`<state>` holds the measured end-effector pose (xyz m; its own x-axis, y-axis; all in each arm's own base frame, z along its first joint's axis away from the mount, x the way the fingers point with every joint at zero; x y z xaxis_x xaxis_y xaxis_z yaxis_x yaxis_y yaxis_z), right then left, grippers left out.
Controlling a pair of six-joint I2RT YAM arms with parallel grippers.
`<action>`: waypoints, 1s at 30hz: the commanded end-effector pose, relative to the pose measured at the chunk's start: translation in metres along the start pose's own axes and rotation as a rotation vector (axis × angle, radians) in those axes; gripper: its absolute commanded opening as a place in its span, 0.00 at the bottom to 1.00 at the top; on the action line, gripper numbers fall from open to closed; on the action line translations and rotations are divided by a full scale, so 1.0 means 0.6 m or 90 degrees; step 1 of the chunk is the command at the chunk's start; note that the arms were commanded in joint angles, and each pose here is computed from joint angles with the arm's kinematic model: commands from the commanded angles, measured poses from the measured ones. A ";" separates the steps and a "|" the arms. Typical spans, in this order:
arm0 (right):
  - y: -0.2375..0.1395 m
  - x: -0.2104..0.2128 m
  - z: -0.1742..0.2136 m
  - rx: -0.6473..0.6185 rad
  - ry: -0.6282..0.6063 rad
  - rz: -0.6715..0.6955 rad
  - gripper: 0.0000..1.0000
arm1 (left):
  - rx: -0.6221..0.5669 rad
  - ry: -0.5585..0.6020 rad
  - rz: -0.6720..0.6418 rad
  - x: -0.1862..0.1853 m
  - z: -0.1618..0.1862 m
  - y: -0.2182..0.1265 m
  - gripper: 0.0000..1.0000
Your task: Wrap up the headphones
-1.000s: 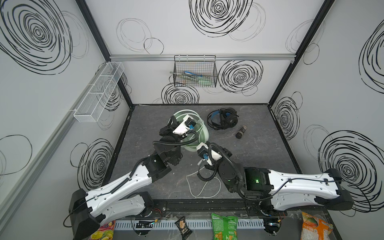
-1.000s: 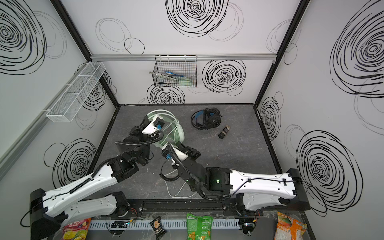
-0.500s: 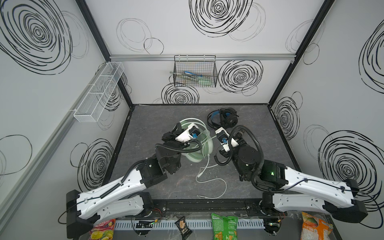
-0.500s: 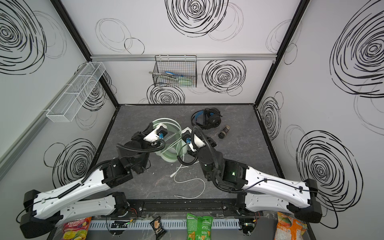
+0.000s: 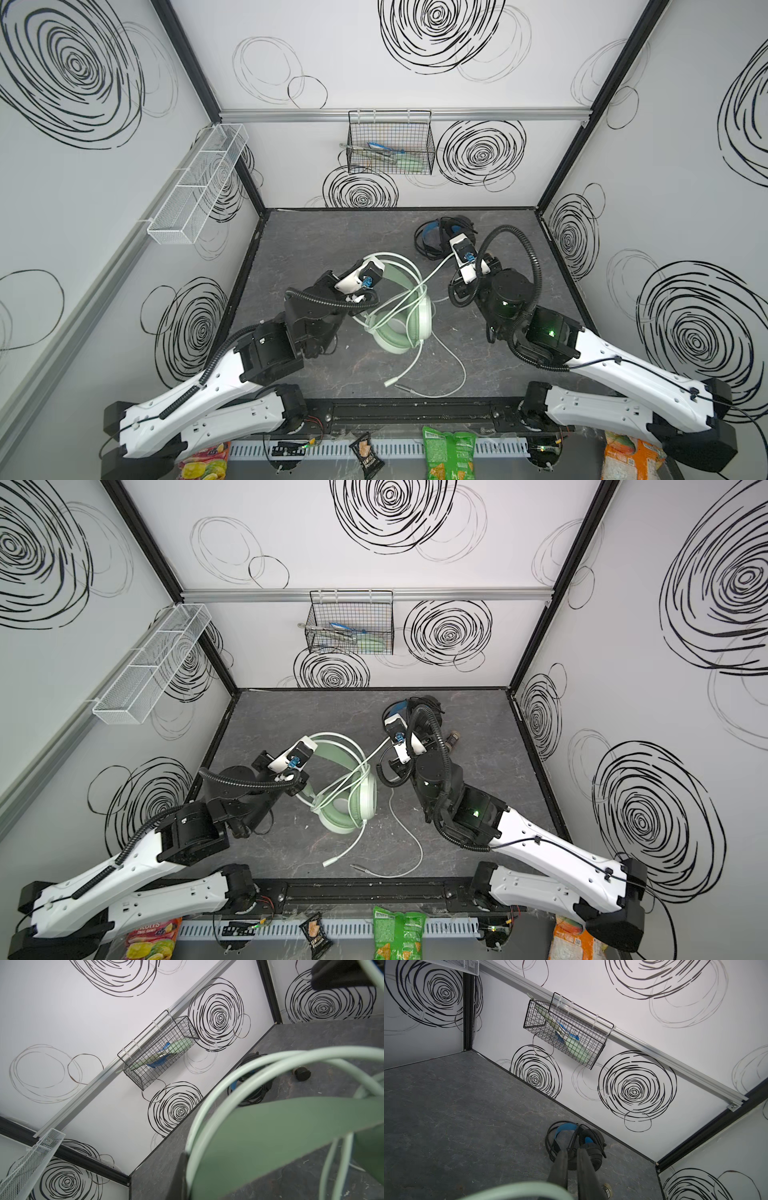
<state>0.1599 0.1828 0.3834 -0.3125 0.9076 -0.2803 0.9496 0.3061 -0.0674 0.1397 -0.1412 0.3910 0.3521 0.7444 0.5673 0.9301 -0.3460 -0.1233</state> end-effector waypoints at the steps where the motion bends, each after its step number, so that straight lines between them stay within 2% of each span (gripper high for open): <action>1: -0.004 -0.018 -0.007 -0.028 0.067 0.010 0.15 | -0.064 -0.149 -0.015 0.039 -0.036 -0.024 0.00; 7: 0.006 -0.021 0.009 -0.010 0.067 0.017 0.14 | -0.100 -0.196 0.012 0.046 -0.054 -0.044 0.00; 12: 0.014 -0.028 0.021 -0.007 0.091 0.009 0.15 | -0.184 -0.249 0.067 0.062 -0.072 -0.076 0.00; 18: 0.018 -0.014 0.025 -0.017 0.106 -0.053 0.18 | -0.235 -0.305 0.105 0.081 -0.095 -0.096 0.00; 23: 0.006 -0.002 0.035 -0.067 0.142 -0.129 0.22 | -0.295 -0.367 0.133 0.097 -0.121 -0.107 0.00; 30: 0.006 0.012 0.050 -0.089 0.188 -0.178 0.24 | -0.363 -0.442 0.172 0.114 -0.173 -0.108 0.00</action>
<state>0.1634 0.1794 0.3433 -0.5317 0.8454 -0.0516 0.8469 0.5301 -0.0411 0.1043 -0.1376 0.4718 0.6352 0.7620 0.1258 0.7572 -0.6466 0.0929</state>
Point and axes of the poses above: each gripper's point midway between its finger pads, its own y axis out along the fingers, its own x axis along the line the jaws close on, z = x × y, the point moved 10 cm from there along -y, back along the fingers, and after that the axes turned 4 degrees about y, right-handed, at the moved point
